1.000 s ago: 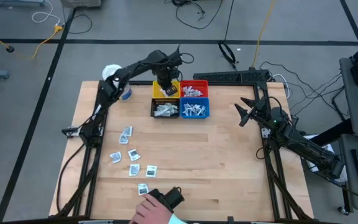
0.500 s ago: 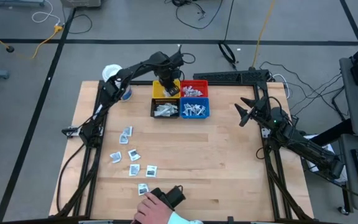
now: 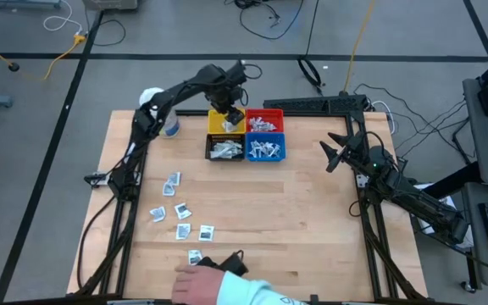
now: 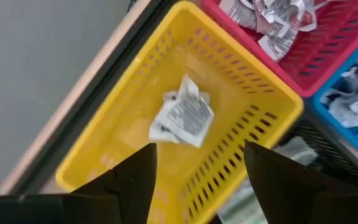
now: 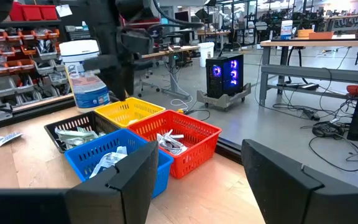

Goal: Pick & Place First Aid Supplies
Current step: Put the gray towelette pack into the yellow basket

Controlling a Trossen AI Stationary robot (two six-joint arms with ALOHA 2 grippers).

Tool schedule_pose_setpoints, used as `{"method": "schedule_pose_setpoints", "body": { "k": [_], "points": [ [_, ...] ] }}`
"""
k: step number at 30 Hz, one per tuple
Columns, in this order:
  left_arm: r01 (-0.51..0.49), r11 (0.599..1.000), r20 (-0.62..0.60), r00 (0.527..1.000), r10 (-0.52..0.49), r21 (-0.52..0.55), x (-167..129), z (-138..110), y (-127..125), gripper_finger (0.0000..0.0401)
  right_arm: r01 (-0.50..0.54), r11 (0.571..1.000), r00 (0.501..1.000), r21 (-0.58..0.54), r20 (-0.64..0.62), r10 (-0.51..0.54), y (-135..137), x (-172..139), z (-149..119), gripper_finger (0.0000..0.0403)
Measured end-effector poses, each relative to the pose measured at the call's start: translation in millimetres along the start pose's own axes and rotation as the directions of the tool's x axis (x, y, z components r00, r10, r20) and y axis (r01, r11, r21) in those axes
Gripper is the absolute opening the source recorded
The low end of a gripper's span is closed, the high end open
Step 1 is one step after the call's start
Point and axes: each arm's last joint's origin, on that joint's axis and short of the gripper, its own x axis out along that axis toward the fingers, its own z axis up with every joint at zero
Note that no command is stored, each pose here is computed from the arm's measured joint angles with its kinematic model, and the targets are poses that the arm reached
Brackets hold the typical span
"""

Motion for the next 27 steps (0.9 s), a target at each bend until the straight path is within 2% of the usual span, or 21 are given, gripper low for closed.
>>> {"method": "schedule_pose_setpoints", "body": {
  "k": [6, 10, 16, 21, 27],
  "points": [
    [0.0, 0.992, -0.027, 1.0, -0.003, -0.123, -22, -11, -3, 0.0248, 0.0, 1.0, 1.0, 0.0, 0.0, 0.0, 0, 0, 0, 0.0228],
    [-0.016, 0.984, -0.115, 0.993, -0.004, -0.178, -25, -21, -11, 0.0248, 0.0, 1.0, 1.0, 0.0, 0.0, 0.0, 0, 0, 0, 0.0228],
    [-0.029, 0.985, -0.189, 0.982, -0.004, -0.17, -40, -44, -34, 0.0248, 0.0, 1.0, 1.0, 0.0, 0.0, 0.0, 0, 0, 0, 0.0228],
    [-0.001, 0.992, -0.114, 0.993, -0.013, -0.124, -51, -77, -60, 0.0248, 0.0, 1.0, 1.0, 0.0, -0.001, 0.0, 0, 0, 0, 0.0228],
    [0.023, 0.994, -0.07, 0.997, -0.03, -0.11, -45, -131, -85, 0.0248, 0.0, 1.0, 1.0, 0.0, 0.0, 0.0, 0, 0, 0, 0.0228]
  ]
}}
